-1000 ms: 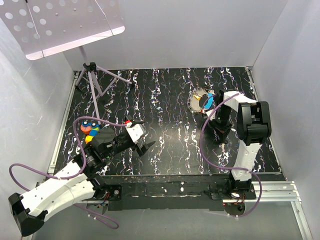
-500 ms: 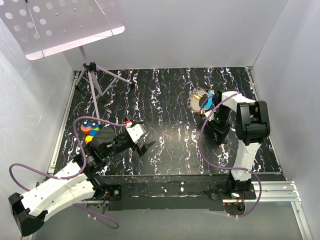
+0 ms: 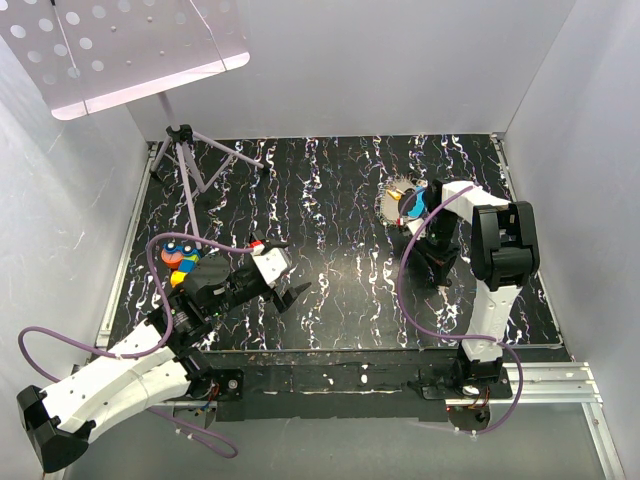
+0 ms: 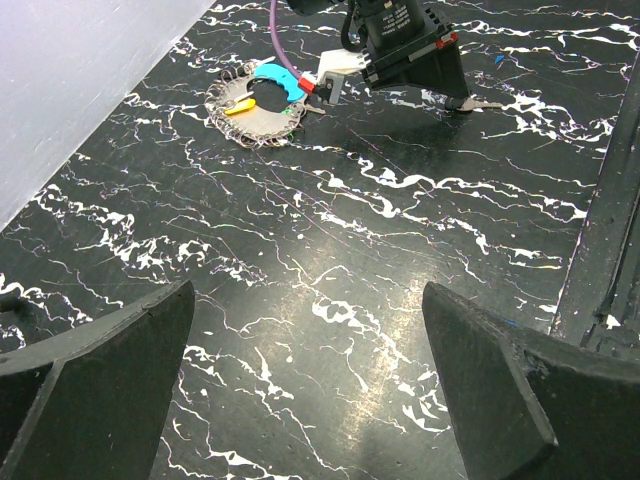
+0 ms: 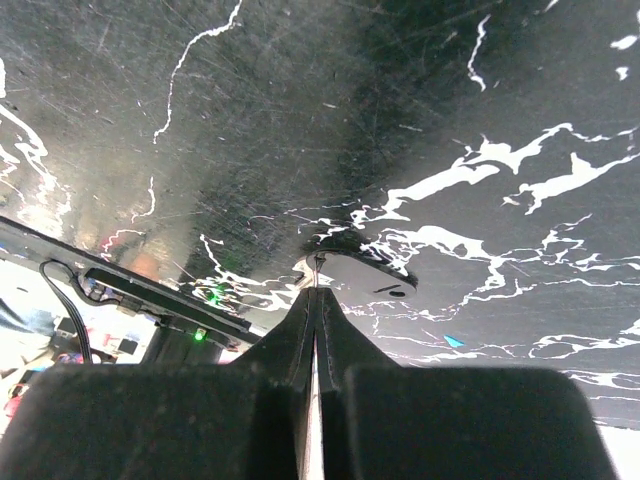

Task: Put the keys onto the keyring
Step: Place the key at the center of the board.

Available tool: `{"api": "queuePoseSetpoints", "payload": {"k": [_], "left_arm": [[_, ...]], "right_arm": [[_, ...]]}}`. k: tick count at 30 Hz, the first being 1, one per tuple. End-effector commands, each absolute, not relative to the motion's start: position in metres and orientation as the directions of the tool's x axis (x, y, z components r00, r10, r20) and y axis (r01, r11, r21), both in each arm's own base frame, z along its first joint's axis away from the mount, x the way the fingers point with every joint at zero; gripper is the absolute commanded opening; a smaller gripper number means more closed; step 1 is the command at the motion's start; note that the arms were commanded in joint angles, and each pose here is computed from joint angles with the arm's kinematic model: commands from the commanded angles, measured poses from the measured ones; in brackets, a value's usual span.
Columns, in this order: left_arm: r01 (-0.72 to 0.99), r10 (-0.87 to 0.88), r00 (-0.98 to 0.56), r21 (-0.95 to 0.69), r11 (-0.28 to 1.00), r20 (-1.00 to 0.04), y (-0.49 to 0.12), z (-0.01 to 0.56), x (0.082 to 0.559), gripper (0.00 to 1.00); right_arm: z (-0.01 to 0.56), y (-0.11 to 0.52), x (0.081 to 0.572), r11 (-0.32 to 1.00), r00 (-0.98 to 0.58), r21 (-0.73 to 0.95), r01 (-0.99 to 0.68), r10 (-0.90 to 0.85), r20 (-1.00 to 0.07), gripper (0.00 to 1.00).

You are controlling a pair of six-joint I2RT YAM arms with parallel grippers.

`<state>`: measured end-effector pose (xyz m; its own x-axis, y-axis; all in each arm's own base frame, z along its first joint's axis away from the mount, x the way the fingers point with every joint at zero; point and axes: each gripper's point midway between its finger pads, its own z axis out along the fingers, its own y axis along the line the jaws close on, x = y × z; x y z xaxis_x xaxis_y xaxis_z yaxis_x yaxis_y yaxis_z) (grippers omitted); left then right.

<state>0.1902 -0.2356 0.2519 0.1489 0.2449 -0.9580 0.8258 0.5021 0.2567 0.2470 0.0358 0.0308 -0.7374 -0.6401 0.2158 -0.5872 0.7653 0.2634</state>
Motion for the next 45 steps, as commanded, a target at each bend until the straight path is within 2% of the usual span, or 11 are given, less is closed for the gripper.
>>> {"api": "queuePoseSetpoints", "payload": {"k": [1,9,18,23,28,35,45], "left_arm": [[0.821,0.239,0.166,0.268,0.504,-0.957,-0.235,0.259,0.191,0.98],[0.821,0.239,0.164,0.267,0.504,-0.957,-0.235,0.259,0.191,0.98],[0.818,0.24,0.166,0.269,0.509,-0.957,-0.234,0.259,0.192,0.98],[0.815,0.242,0.167,0.273,0.512,-0.956,-0.233,0.259,0.192,0.98],[0.816,0.24,0.17,0.273,0.51,-0.956,-0.233,0.26,0.191,0.98],[0.815,0.243,0.169,0.274,0.51,-0.955,-0.233,0.259,0.191,0.98],[0.815,0.238,0.173,0.275,0.51,-0.956,-0.231,0.261,0.19,0.98]], "right_arm": [[0.035,0.041,0.251,0.762,-0.738,0.275,-0.587,-0.643,0.205,0.04],[0.038,0.044,0.252,0.754,-0.734,0.279,-0.595,-0.651,0.194,0.03],[0.1,0.065,0.248,0.649,-0.693,0.288,-0.704,-0.716,-0.083,0.01],[0.115,0.063,0.226,0.608,-0.656,0.274,-0.745,-0.744,-0.131,0.01],[0.108,0.05,0.195,0.598,-0.637,0.282,-0.75,-0.768,-0.064,0.01],[0.084,0.015,0.16,0.608,-0.597,0.252,-0.753,-0.792,0.128,0.01],[0.079,0.009,0.15,0.637,-0.598,0.289,-0.715,-0.771,0.219,0.01]]}}
